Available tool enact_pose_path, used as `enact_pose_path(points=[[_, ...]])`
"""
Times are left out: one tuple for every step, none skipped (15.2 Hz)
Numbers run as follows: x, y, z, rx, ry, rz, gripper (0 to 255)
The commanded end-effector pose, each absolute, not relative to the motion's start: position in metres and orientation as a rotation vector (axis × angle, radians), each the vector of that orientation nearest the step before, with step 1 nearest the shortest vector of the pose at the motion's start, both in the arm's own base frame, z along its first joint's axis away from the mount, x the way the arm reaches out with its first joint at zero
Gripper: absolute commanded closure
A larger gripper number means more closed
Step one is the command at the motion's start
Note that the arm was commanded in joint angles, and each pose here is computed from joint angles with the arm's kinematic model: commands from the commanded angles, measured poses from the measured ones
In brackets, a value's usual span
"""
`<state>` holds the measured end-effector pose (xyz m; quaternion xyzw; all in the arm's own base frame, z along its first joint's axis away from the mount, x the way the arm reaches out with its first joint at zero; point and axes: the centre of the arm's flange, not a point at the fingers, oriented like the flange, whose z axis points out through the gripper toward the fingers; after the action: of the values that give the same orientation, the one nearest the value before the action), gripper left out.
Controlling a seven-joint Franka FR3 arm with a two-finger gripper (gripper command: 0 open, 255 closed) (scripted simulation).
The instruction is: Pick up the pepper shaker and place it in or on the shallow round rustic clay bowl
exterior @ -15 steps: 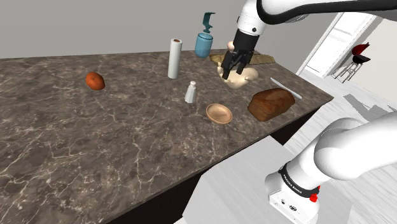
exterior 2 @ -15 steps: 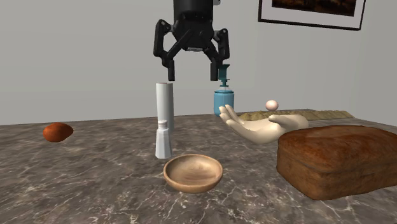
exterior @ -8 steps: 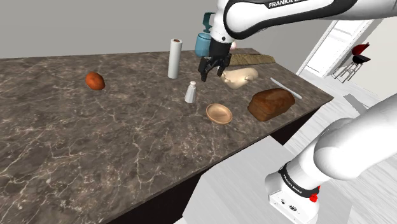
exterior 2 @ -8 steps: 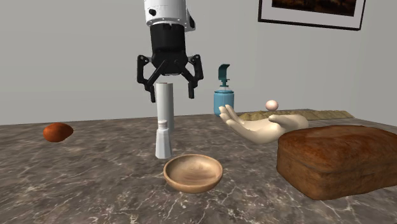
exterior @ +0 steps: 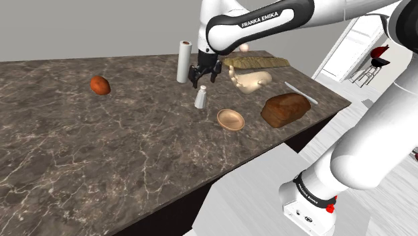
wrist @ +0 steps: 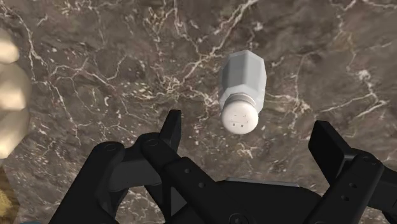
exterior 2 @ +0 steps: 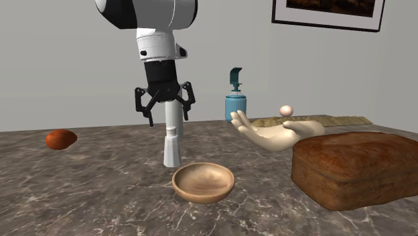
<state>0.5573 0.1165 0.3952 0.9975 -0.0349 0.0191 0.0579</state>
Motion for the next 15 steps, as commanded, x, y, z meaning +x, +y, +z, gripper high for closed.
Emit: enact_pose_path(points=[[0.564, 0.117, 0.384, 3.019, -0.113, 0.062, 0], [0.564, 0.116, 0.378, 3.019, -0.113, 0.062, 0], [0.564, 0.116, 0.373, 3.019, -0.113, 0.062, 0], [0.565, 0.115, 0.368, 3.019, -0.113, 0.062, 0], [0.565, 0.114, 0.363, 3.019, -0.113, 0.062, 0], [0.565, 0.114, 0.358, 3.019, -0.113, 0.062, 0], [0.565, 0.113, 0.354, 3.019, -0.113, 0.062, 0], [0.565, 0.113, 0.355, 3.019, -0.113, 0.062, 0], [0.565, 0.113, 0.354, 3.019, -0.113, 0.062, 0], [0.565, 0.113, 0.354, 3.019, -0.113, 0.062, 0], [0.565, 0.113, 0.354, 3.019, -0.113, 0.062, 0], [0.565, 0.113, 0.354, 3.019, -0.113, 0.062, 0], [0.565, 0.113, 0.354, 3.019, -0.113, 0.062, 0], [0.565, 0.113, 0.355, 3.019, -0.113, 0.062, 0], [0.565, 0.113, 0.355, 3.019, -0.113, 0.062, 0]])
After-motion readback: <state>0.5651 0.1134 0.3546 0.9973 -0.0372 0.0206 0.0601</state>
